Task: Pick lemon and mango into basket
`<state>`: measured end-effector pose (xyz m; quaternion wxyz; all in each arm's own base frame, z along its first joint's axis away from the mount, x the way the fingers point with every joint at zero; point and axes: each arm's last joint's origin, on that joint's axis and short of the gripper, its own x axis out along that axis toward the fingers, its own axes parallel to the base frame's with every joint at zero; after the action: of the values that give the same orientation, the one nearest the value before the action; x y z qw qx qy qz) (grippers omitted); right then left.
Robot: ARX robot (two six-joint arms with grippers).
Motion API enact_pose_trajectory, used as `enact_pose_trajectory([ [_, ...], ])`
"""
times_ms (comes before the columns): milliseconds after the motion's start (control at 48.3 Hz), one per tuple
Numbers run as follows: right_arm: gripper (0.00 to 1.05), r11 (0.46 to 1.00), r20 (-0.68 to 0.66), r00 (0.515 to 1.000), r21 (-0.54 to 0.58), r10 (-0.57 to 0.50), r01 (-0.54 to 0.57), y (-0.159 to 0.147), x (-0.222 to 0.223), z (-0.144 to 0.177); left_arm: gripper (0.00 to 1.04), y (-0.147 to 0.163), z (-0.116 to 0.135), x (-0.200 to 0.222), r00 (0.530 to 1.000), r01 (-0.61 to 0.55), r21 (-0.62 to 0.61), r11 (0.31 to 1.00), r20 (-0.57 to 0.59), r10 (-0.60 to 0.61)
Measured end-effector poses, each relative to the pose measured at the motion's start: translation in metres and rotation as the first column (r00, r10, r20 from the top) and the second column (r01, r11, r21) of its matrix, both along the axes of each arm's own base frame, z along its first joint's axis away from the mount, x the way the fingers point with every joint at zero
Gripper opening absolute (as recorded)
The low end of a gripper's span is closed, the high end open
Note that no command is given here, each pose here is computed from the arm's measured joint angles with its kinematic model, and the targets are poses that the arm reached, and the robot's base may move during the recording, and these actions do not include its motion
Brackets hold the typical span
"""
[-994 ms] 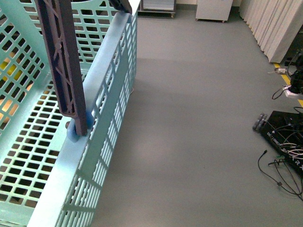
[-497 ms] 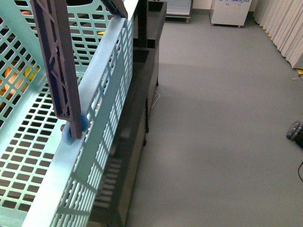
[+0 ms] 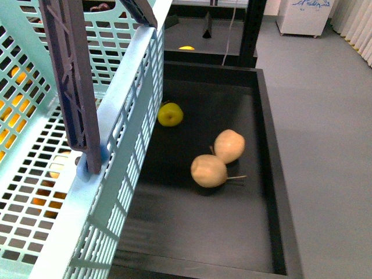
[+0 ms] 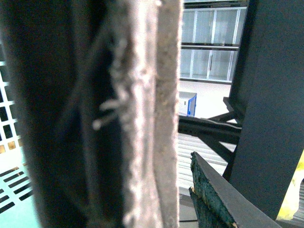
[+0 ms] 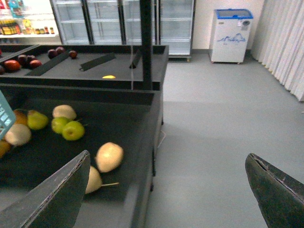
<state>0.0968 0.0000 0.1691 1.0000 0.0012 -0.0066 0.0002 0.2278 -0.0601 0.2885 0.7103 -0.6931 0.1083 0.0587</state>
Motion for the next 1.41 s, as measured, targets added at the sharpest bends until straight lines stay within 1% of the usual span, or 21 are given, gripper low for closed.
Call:
enact_pose_trajectory([
  [1408, 0.96, 1.000, 0.000, 1.000, 0.000, -0.001, 0.001, 0.0000, 0.0000, -0.0001, 0.29, 0.0000, 0.0000, 0.0000, 1.000, 0.003, -0.004, 1.000, -0.001, -0.003],
])
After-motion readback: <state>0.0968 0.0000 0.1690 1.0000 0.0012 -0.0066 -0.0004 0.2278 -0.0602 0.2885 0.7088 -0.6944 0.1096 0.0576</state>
